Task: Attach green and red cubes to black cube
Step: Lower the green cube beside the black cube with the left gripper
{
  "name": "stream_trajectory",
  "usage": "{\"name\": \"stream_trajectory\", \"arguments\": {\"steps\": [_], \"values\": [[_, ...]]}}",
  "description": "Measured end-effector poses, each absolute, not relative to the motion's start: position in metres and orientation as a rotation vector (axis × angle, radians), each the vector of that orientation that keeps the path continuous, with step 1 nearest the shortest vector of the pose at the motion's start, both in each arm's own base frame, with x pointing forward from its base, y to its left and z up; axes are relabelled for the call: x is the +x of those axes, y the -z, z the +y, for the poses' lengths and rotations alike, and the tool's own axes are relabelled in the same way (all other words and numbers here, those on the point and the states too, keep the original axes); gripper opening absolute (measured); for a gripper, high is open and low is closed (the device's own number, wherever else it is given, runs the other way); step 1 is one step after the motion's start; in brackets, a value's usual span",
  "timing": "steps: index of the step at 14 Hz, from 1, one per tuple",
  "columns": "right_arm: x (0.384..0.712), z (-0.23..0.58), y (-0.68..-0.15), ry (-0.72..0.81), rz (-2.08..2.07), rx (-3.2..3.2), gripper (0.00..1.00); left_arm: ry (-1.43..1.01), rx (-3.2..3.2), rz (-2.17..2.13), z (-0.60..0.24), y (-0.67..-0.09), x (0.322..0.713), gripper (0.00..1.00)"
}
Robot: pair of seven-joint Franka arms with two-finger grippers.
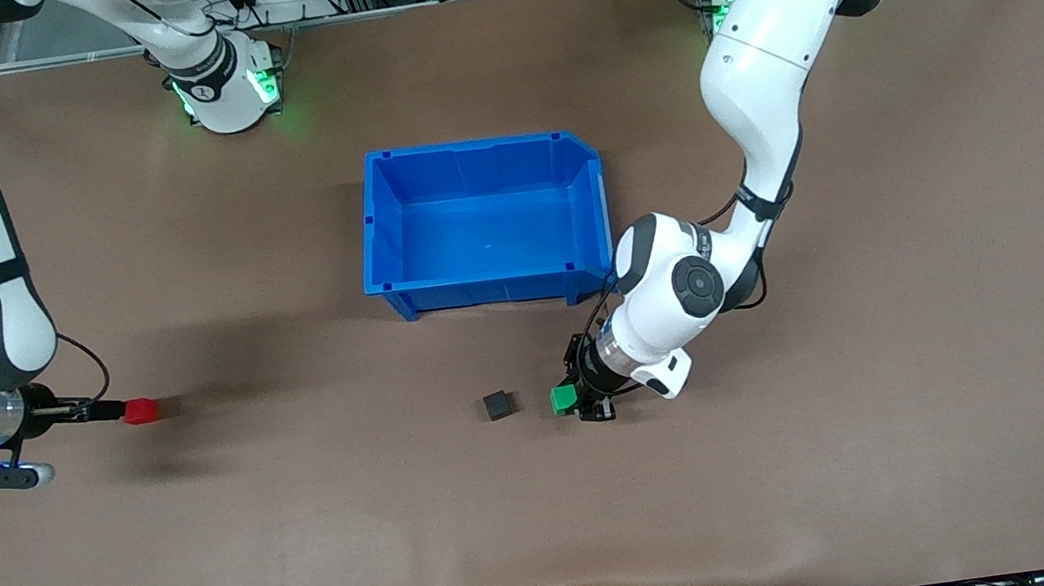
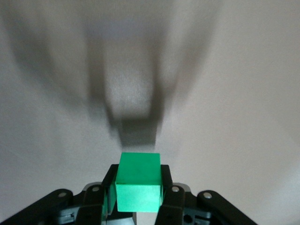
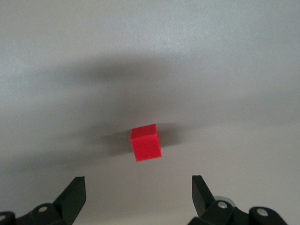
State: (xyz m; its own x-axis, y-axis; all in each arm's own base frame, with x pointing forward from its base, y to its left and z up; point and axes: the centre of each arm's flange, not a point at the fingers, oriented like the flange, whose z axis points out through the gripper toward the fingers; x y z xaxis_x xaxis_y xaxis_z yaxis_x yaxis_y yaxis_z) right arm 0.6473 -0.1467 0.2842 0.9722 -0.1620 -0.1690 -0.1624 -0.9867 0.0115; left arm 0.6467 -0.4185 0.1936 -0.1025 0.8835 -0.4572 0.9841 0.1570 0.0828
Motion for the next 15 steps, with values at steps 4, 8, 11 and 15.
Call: {"name": "stream_trajectory", "arguments": {"steps": [4,8,11,15], "values": [[0.648,-0.147,-0.271,-0.251,0.257,-3.122,1.00,0.342,1.734,2.059,-0.433,-0.182,0.639,0.40],[0.647,-0.148,-0.252,-0.258,0.259,-3.123,1.00,0.357,1.728,2.058,-0.452,-0.178,0.631,0.40],[0.645,-0.153,-0.226,-0.255,0.277,-3.122,1.00,0.356,1.723,2.049,-0.456,-0.177,0.634,0.40],[0.643,-0.157,-0.215,-0.247,0.290,-3.120,1.00,0.343,1.740,2.036,-0.465,-0.172,0.631,0.40]]}}
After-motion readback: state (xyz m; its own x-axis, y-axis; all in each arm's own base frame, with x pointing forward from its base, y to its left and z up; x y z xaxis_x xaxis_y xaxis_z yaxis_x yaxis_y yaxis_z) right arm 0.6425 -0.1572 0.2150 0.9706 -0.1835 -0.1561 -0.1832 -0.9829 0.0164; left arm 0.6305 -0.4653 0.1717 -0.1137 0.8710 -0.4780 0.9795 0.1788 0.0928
